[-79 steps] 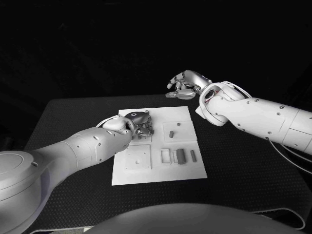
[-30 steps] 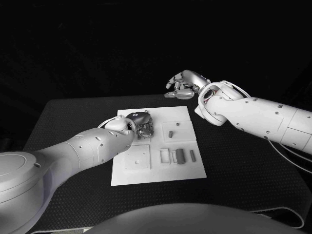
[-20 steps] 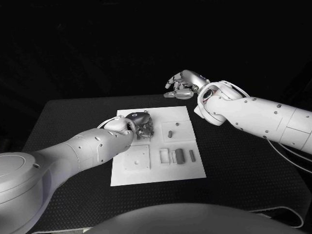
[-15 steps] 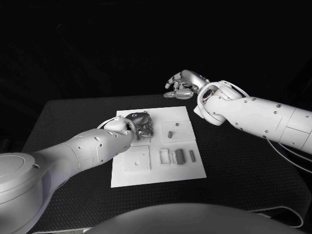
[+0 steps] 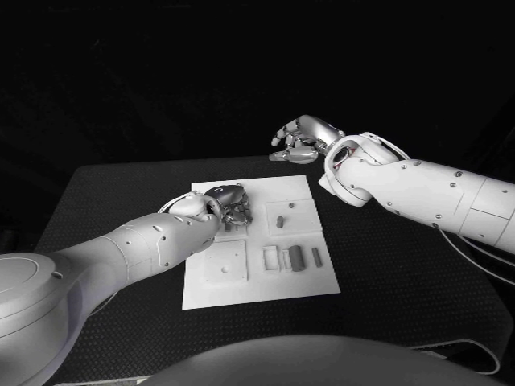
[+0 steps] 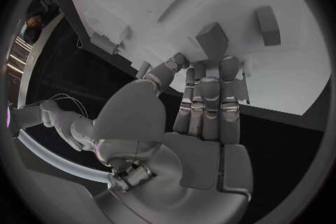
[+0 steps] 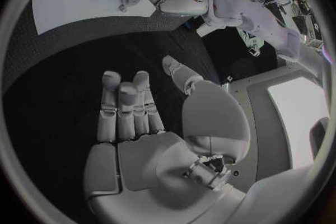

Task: Assemble the parts on the task board

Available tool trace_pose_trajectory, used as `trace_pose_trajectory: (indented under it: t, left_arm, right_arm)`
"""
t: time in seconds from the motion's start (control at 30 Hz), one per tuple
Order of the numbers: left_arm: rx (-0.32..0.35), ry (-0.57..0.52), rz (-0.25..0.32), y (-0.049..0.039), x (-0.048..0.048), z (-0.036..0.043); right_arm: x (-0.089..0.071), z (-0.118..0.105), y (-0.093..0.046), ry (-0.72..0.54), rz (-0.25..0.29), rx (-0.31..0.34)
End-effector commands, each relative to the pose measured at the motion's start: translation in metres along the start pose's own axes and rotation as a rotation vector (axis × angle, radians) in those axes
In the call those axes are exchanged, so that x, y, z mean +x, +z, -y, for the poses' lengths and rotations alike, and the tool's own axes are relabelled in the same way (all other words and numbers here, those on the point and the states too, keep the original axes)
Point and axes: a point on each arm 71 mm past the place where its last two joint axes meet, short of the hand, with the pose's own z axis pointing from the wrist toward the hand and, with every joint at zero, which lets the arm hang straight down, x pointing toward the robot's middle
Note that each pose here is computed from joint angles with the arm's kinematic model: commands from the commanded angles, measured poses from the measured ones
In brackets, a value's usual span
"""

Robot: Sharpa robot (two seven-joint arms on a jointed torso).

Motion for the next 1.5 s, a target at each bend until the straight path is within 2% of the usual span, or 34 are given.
trace_pose_trajectory:
  t: [0.03, 0.37, 0.8, 1.03, 1.5]
  left_arm:
    - [0.017, -0.057, -0.010, 0.0003, 0.0038, 0.0050]
    - [0.022, -0.086, -0.038, 0.0009, 0.0059, 0.0071]
    - [0.001, -0.113, -0.030, 0.0017, 0.0057, 0.0080]
    - [-0.006, -0.027, -0.006, 0.0034, 0.0040, 0.0095]
    - [-0.029, 0.046, -0.014, 0.0049, 0.0047, 0.0111]
  right_arm:
    - [0.0006, -0.0014, 0.0003, -0.001, -0.009, -0.010]
    - [0.0006, -0.0015, 0.0003, -0.001, -0.009, -0.010]
    - [0.0007, -0.0010, 0.0000, -0.002, -0.013, -0.008]
    - [0.0009, -0.0016, 0.0000, -0.001, -0.014, -0.009]
    - [0.0010, -0.0011, 0.0004, -0.002, -0.015, -0.008]
